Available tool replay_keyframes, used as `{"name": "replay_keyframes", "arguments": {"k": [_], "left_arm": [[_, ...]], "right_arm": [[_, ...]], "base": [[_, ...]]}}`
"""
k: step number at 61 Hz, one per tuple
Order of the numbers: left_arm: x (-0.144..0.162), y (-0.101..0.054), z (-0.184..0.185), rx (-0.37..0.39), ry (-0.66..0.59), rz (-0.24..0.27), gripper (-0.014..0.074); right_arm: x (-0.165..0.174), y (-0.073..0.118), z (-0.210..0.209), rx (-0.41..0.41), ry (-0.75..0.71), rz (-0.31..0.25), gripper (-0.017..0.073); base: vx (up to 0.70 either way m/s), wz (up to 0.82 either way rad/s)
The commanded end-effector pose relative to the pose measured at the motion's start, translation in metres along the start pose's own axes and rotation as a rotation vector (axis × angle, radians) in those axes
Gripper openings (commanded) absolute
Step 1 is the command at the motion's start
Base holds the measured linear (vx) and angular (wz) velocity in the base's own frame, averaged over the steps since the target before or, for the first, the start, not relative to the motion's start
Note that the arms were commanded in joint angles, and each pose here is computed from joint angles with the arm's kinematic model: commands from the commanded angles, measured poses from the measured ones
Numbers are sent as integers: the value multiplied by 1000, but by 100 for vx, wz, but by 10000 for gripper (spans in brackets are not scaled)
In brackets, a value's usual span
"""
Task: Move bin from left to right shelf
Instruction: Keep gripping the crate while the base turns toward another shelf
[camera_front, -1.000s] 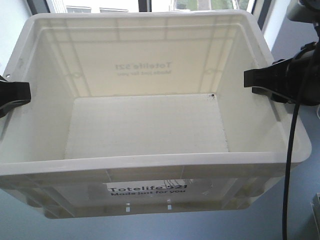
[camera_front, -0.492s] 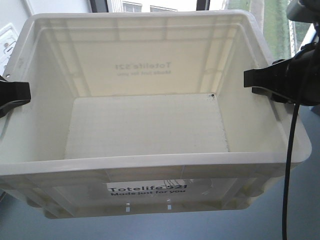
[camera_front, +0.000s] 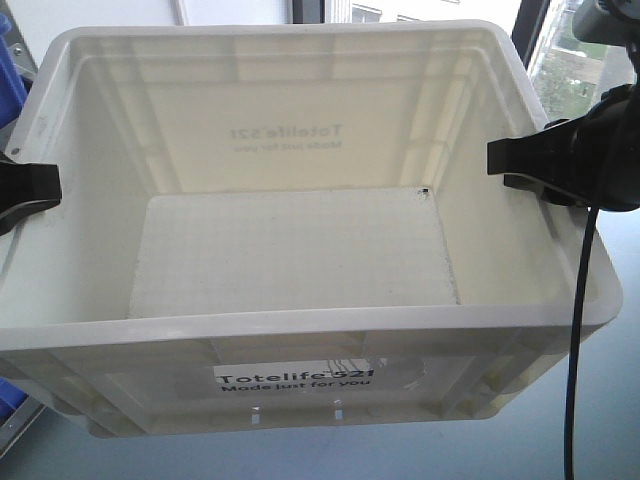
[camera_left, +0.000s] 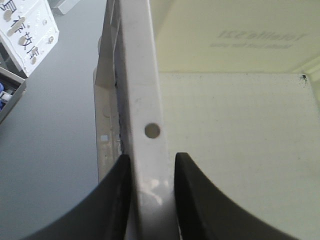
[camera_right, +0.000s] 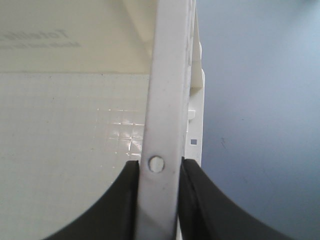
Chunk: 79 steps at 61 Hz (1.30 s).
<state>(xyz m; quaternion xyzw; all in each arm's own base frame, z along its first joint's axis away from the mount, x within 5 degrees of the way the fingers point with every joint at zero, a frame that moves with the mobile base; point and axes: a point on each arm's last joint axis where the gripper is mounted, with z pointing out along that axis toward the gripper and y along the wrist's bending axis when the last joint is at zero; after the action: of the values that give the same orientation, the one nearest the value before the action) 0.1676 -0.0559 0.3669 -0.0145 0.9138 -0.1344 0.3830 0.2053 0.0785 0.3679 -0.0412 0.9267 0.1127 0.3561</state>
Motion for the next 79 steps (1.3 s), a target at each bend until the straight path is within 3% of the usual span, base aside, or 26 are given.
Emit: {"name": "replay_keyframes", "arguments": {"k": [1, 79], "left_arm": [[-17, 1, -16, -24, -167, 87, 104], [-17, 1, -16, -24, -167, 87, 104]], "right_arm": [[-19, -5, -22, 41, -195, -91, -5], [-19, -5, -22, 41, -195, -91, -5]], "base": [[10, 37], [7, 44]]}}
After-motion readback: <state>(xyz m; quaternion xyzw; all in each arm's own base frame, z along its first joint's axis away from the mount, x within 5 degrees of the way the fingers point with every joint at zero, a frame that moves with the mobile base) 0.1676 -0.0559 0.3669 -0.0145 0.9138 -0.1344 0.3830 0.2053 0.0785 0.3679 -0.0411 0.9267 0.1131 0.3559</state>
